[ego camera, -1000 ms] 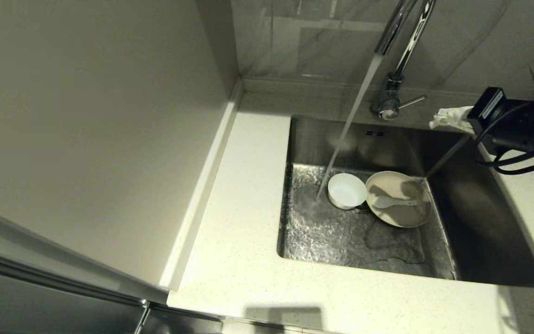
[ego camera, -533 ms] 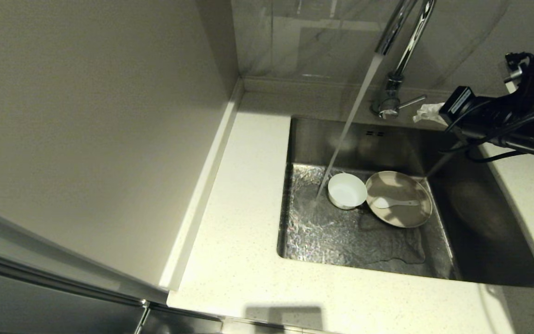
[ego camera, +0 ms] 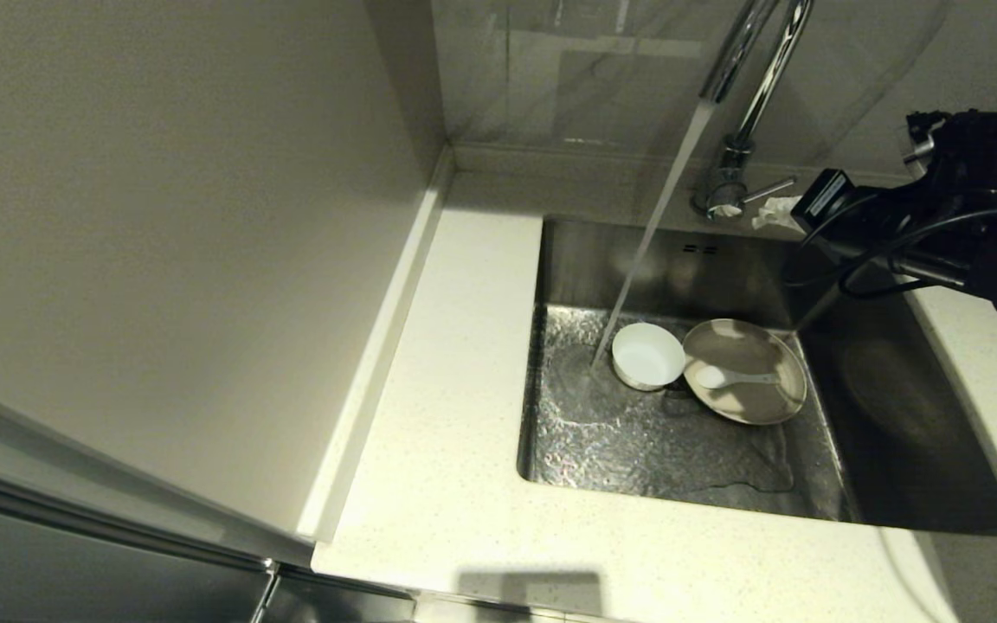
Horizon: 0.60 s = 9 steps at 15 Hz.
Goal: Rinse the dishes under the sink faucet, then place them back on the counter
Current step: Turn off the faucet
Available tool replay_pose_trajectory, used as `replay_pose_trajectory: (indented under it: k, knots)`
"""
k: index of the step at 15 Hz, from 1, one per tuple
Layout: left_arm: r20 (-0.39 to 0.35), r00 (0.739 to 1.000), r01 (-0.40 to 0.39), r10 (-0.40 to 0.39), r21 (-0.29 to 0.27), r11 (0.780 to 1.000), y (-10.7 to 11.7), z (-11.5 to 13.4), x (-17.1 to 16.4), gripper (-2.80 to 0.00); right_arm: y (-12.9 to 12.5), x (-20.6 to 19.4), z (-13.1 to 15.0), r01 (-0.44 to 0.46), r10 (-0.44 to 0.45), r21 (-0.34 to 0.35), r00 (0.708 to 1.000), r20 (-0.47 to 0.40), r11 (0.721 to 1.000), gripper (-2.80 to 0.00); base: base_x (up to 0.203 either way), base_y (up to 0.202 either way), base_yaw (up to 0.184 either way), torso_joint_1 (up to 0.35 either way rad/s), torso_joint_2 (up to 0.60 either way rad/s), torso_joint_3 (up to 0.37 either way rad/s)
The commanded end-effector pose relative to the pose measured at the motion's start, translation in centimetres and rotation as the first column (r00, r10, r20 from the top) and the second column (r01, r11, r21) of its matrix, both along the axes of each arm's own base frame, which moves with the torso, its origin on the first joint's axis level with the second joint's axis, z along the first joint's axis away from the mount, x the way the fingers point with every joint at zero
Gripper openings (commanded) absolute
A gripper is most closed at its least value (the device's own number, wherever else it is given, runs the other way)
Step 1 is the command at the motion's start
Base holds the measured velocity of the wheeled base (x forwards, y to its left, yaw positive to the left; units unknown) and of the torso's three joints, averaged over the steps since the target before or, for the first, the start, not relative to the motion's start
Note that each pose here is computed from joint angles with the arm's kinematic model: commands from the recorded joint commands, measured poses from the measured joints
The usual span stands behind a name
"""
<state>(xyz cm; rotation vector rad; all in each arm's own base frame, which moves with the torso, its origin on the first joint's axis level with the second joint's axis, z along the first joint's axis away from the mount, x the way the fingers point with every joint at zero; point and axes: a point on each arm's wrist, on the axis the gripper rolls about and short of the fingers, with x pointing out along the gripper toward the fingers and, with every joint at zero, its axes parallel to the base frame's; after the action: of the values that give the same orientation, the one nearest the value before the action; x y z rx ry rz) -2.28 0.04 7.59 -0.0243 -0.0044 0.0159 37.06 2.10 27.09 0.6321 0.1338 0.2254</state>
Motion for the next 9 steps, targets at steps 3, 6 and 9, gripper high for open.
replay_pose_trajectory:
  k: [3, 6, 9]
  knots:
    - [0.003, 1.0, -0.001, 0.001, 0.0, 1.0, 0.0, 0.0, 0.0, -2.8, 0.1, 1.4, -0.3, 0.0, 0.0, 0.001, 1.0, 0.006, 1.0, -2.8, 0.0, 0.0, 0.0, 0.0, 0.0, 0.0]
    - [0.003, 1.0, -0.001, 0.001, 0.0, 1.0, 0.0, 0.0, 0.0, -2.8, 0.1, 2.1, -0.2, 0.002, -0.002, 0.002, 1.0, 0.016, 1.0, -2.8, 0.0, 0.0, 0.0, 0.0, 0.0, 0.0]
    - [0.003, 1.0, -0.001, 0.001, 0.0, 1.0, 0.0, 0.0, 0.0, -2.8, 0.1, 2.9, -0.3, 0.018, -0.018, 0.001, 1.0, 0.022, 1.0, -2.8, 0.0, 0.0, 0.0, 0.0, 0.0, 0.0]
